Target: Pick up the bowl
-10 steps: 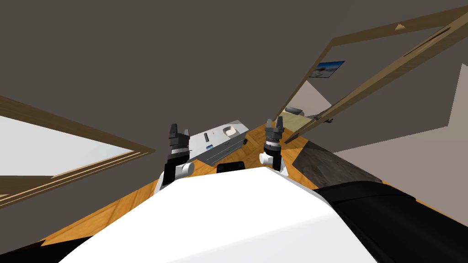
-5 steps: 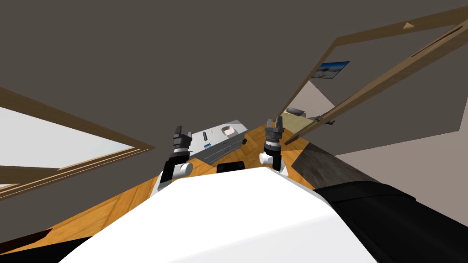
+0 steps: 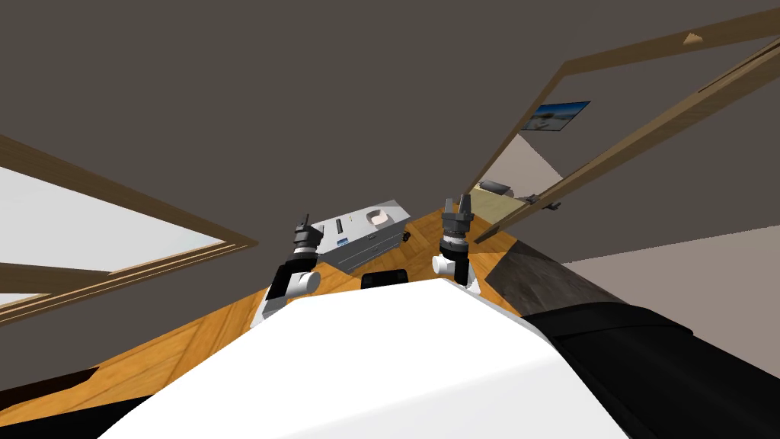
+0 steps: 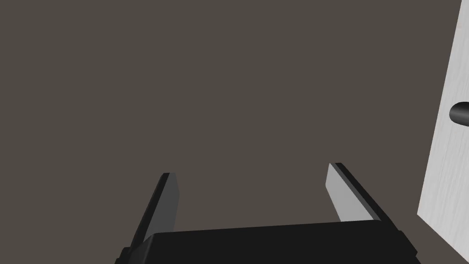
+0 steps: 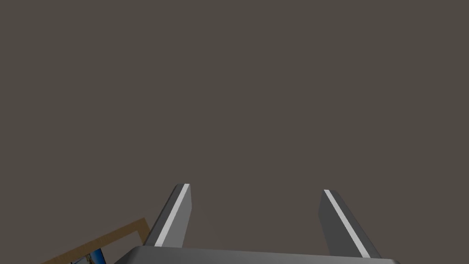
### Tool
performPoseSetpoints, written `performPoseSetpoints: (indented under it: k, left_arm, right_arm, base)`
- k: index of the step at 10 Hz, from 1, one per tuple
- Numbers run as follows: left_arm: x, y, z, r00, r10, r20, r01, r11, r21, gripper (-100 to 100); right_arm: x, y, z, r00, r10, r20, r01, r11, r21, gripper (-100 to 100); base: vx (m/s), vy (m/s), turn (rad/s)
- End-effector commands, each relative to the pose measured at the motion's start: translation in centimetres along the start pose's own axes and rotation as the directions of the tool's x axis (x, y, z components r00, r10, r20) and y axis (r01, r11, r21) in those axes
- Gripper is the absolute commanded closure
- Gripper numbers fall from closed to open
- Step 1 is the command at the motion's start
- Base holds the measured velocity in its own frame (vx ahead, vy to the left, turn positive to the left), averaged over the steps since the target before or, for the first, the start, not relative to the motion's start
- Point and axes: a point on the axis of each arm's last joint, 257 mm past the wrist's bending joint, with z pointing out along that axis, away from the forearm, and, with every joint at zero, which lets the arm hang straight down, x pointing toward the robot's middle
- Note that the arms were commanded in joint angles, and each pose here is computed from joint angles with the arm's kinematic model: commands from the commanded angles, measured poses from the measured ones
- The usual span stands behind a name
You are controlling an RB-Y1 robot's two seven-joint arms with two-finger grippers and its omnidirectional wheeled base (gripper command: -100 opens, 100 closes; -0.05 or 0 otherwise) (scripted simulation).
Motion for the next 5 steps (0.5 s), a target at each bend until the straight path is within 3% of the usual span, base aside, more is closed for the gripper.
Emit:
performPoseSetpoints:
  k: [1, 5]
  left_arm:
    - [-0.2, 1.6, 0.1, 1.000, -0.023, 0.000, 0.023, 0.998, -0.050, -100]
    - [-0.7, 6.0, -0.1, 0.996, -0.089, 0.008, 0.089, 0.977, -0.195, -100]
  right_arm:
    - [0.0, 0.0, 0.0, 1.000, 0.000, 0.000, 0.000, 1.000, 0.000, 0]
    - [0.0, 0.0, 0.0, 1.000, 0.000, 0.000, 0.000, 1.000, 0.000, 0]
  base:
    - [-0.009, -0.071, 0.035]
    - [-0.008, -0.117, 0.058]
